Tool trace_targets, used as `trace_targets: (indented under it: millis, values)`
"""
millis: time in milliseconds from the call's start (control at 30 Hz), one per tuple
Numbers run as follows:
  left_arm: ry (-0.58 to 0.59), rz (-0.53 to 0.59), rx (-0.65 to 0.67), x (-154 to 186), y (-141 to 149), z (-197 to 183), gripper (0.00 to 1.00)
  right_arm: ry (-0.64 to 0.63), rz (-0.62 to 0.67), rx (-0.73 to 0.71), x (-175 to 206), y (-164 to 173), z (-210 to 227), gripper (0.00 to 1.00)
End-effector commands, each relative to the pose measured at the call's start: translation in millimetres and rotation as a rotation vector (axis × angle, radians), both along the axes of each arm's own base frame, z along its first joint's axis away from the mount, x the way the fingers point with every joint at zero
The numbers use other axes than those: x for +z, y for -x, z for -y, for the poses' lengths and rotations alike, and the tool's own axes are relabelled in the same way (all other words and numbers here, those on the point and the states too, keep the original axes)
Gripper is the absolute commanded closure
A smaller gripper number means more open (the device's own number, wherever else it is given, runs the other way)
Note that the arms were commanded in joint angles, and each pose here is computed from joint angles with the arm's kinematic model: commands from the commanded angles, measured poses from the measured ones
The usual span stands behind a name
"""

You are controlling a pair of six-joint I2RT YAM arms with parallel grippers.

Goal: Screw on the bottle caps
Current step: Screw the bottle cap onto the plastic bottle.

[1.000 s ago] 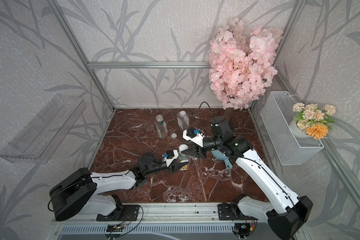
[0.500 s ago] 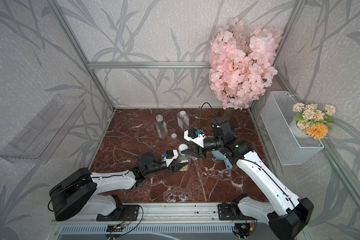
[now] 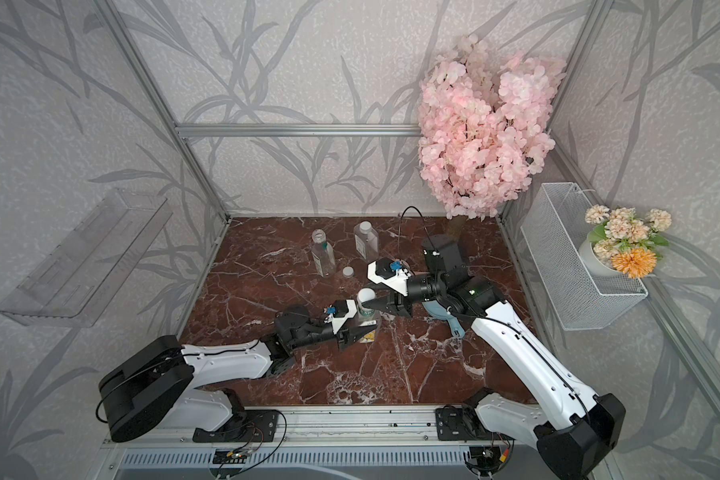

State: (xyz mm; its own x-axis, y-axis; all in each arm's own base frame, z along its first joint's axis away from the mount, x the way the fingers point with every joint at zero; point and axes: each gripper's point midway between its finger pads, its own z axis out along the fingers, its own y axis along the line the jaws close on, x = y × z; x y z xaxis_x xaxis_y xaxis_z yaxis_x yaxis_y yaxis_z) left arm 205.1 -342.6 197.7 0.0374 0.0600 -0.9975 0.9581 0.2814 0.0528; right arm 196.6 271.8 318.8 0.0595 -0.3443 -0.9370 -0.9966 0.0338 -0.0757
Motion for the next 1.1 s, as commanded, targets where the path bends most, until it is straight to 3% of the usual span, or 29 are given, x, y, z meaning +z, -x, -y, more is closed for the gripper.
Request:
trace_targets:
  millis: [0, 1067]
  values:
    - [0.086, 0.069, -0.008, 33.0, 1.4, 1.3, 0.80, 0.029, -0.059, -0.001, -15.8, 3.4, 1.9, 0.64]
    - [0.078, 0.064, -0.001, 28.5, 0.5, 1.0, 0.80, 0.005, -0.077, -0.015, -16.3, -0.3, 9.7, 0.62]
